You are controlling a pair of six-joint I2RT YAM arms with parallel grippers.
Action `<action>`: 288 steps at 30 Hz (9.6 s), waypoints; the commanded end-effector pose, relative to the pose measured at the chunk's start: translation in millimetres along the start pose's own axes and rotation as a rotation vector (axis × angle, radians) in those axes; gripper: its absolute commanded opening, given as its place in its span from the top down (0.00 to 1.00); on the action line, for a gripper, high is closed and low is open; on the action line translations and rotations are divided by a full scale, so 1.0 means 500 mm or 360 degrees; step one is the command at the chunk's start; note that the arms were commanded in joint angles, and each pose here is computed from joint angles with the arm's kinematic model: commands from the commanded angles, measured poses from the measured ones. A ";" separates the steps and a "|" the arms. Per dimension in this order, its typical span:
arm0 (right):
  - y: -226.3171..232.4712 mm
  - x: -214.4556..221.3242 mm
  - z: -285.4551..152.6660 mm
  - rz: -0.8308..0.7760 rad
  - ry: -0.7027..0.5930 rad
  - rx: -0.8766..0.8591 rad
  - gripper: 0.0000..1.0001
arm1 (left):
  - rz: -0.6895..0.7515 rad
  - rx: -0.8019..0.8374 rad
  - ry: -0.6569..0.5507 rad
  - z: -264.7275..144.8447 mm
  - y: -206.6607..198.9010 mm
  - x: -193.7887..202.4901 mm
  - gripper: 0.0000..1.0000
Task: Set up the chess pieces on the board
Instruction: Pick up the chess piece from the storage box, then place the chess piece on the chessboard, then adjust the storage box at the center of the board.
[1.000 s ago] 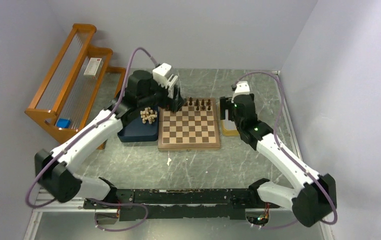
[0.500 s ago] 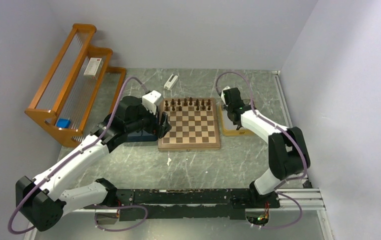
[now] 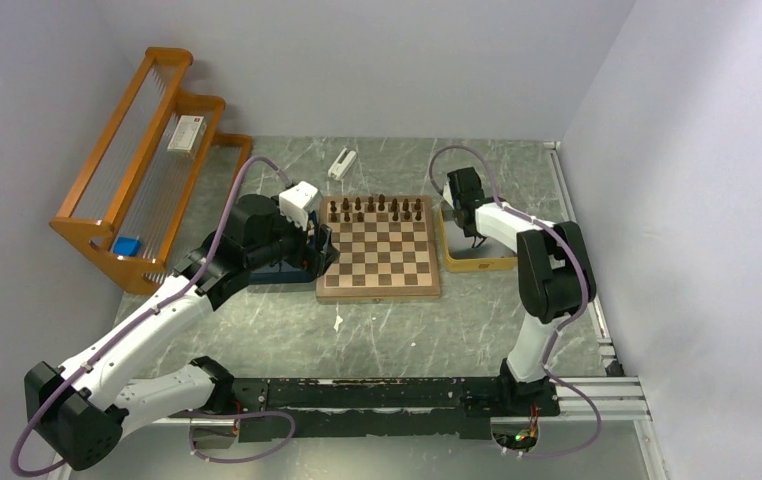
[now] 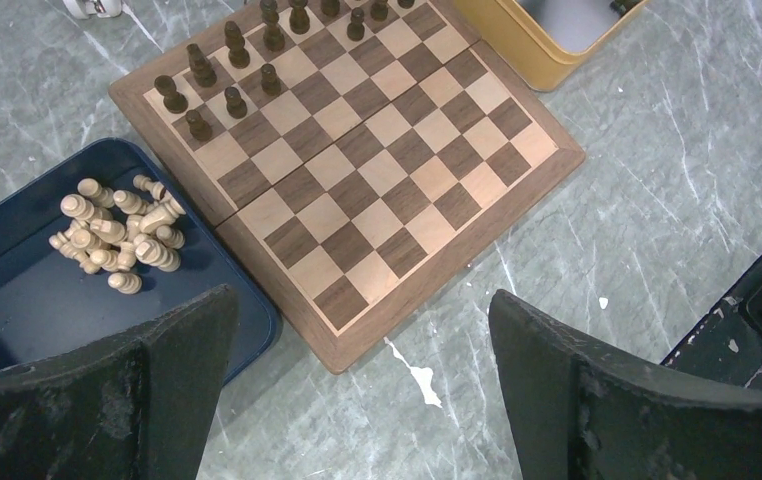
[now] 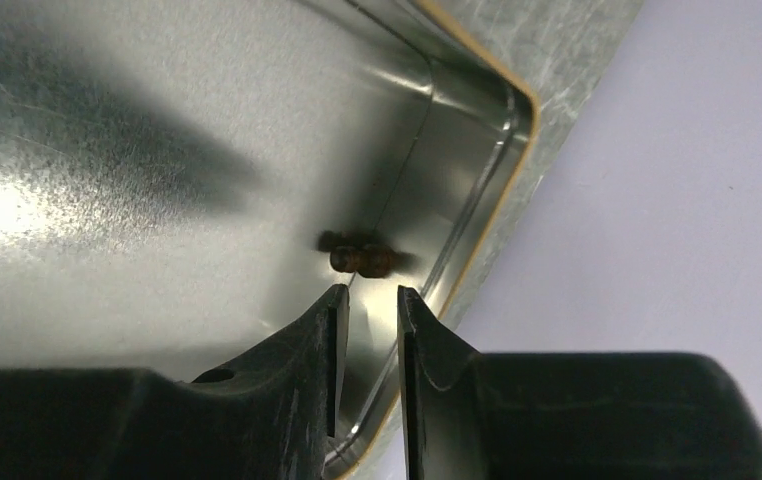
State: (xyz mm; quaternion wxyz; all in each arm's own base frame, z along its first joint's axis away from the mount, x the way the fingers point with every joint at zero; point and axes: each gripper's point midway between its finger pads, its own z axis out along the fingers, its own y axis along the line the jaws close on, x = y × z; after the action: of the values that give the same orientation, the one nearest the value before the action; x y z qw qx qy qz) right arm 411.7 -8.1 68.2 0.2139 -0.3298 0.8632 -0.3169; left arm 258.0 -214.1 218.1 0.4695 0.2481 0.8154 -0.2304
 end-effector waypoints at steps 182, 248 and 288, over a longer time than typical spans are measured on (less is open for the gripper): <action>0.340 -0.481 -0.219 0.1268 -0.1482 -0.0895 0.81 | 0.0012 -0.0244 -0.0133 -0.051 0.051 -0.037 0.01; 0.263 -0.474 -0.304 0.1227 -0.1513 -0.0884 0.52 | 0.0015 -0.0245 -0.0133 -0.051 0.052 -0.036 0.01; 0.056 -0.158 -0.183 0.2275 -0.0738 -0.0739 0.53 | 0.0037 -0.0774 -0.0160 -0.043 0.178 0.031 0.01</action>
State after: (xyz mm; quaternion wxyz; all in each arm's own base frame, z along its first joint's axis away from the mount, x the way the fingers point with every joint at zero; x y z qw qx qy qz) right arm 400.6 102.8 135.2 0.4768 0.1309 0.8598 0.1274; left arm 278.3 -150.0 188.9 0.5341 0.1561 0.8258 -0.0915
